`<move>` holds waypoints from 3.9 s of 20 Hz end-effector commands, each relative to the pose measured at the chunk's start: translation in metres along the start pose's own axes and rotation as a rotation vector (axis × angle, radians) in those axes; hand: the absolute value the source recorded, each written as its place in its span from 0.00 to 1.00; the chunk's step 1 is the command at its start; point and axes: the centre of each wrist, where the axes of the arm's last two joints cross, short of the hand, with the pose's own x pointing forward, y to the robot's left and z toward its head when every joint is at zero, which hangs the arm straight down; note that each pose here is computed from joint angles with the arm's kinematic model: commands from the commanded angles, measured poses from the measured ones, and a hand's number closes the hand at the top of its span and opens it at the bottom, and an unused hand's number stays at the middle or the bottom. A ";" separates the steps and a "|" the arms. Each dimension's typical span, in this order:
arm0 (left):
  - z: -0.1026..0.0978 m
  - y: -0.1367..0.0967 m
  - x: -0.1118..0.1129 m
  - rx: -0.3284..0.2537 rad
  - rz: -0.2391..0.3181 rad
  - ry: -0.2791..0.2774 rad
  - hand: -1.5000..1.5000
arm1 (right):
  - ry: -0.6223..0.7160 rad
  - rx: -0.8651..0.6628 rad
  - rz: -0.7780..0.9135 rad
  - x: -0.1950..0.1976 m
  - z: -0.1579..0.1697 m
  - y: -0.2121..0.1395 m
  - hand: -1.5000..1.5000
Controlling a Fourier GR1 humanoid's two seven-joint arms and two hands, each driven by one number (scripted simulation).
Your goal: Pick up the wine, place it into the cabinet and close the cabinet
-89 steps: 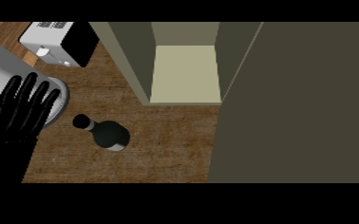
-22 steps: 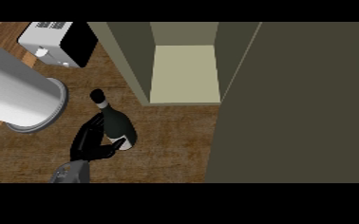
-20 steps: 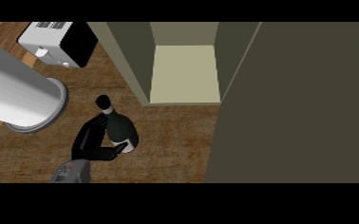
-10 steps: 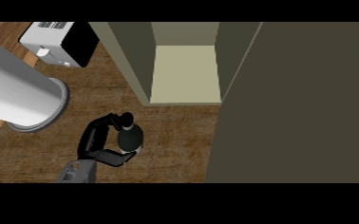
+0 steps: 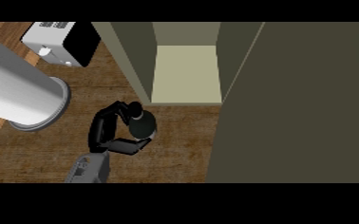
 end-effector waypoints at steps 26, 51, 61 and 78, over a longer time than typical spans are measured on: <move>-0.131 -0.153 0.182 0.034 0.136 0.050 1.00 | 0.001 0.045 -0.040 0.003 0.019 -0.011 0.00; -0.157 -0.148 0.098 0.043 -0.101 0.014 1.00 | 0.003 0.050 -0.033 0.002 0.021 -0.024 0.00; -0.141 -0.141 0.054 0.047 -0.152 0.072 1.00 | 0.004 0.060 -0.047 -0.010 0.014 -0.018 0.00; -0.155 -0.112 0.026 0.163 -0.149 0.056 1.00 | 0.011 0.080 -0.055 -0.008 0.004 -0.004 0.00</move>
